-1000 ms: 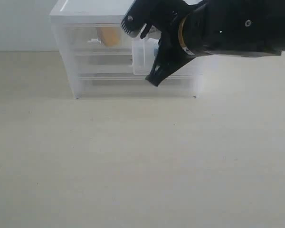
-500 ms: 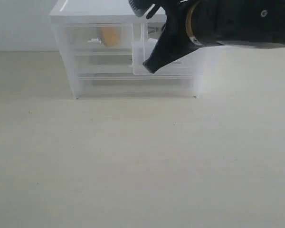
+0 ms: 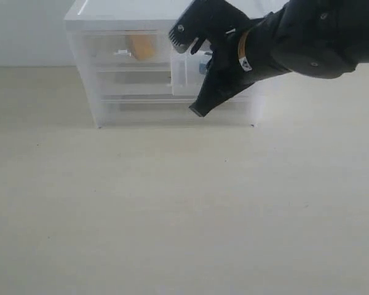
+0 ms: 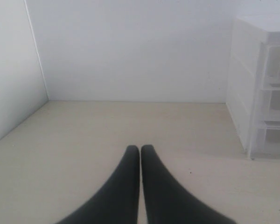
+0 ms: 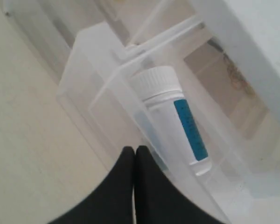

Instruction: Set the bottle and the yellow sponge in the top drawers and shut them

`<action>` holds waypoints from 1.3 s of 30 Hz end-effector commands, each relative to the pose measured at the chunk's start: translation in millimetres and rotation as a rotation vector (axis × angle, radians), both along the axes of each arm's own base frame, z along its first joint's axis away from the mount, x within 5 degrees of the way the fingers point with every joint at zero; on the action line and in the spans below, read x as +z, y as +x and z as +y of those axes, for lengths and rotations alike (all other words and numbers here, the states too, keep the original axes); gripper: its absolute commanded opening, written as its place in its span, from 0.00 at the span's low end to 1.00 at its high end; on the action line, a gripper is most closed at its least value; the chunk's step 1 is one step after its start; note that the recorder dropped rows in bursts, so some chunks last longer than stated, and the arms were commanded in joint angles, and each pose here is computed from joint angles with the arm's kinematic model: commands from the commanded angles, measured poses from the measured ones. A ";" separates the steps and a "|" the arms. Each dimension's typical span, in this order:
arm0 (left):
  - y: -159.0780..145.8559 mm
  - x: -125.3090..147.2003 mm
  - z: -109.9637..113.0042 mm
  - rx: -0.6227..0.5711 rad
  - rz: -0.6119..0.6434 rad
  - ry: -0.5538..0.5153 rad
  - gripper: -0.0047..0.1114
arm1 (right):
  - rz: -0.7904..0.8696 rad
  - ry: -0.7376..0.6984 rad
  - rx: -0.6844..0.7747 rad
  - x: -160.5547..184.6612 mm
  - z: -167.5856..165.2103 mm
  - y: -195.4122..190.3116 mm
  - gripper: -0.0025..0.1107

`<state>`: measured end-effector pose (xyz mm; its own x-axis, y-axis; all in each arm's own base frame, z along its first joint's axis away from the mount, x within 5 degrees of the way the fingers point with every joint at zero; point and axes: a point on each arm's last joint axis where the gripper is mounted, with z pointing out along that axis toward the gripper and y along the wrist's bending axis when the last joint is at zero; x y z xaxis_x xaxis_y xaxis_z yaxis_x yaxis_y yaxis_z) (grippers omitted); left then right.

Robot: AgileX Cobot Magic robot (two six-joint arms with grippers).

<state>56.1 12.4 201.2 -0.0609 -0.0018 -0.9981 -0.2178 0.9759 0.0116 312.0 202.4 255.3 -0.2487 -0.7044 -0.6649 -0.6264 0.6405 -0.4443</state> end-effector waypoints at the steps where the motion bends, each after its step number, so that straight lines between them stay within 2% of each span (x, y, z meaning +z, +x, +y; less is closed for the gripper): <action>1: 0.5 -0.6 0.0 -0.002 -0.001 -0.001 0.07 | -0.057 0.078 0.012 5.6 -10.3 14.0 0.02; 7: 0.5 -0.6 0.0 -0.002 -0.001 -0.001 0.07 | -0.089 0.112 -0.028 8.5 -24.9 36.5 0.02; 14: 0.5 -0.6 0.0 -0.002 -0.001 -0.001 0.07 | -0.108 0.123 -0.046 5.5 -13.1 70.0 0.02; 18: 0.5 -0.6 0.0 -0.002 -0.001 -0.001 0.07 | -0.097 0.204 -0.116 8.0 -13.5 86.1 0.02; 22: 0.5 -0.6 0.0 -0.002 -0.001 -0.001 0.07 | -0.041 0.259 -0.224 11.9 -19.3 82.2 0.02; 26: 0.5 -0.6 0.0 -0.002 -0.001 -0.001 0.07 | -0.011 0.311 -0.253 19.3 -31.7 54.0 0.02; 32: 0.5 -0.6 0.0 -0.002 -0.001 -0.001 0.07 | 0.014 0.575 -0.185 27.2 -58.1 -31.8 0.02; 35: 0.5 -0.6 0.0 -0.002 -0.001 -0.001 0.07 | -0.002 0.647 -0.127 25.3 -74.9 -77.9 0.02; 38: 0.5 -0.6 0.0 -0.002 -0.001 -0.001 0.07 | -0.003 0.747 -0.161 15.8 -95.1 -116.4 0.02; 39: 0.5 -0.6 0.0 -0.002 -0.001 -0.001 0.07 | -0.015 0.736 -0.175 8.4 -102.3 -127.0 0.02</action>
<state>56.1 12.4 201.2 -0.0609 -0.0018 -0.9981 -0.2178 0.9759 0.0116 211.6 116.5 269.1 -0.3264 -0.0981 -0.9401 -0.5134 0.8535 0.0892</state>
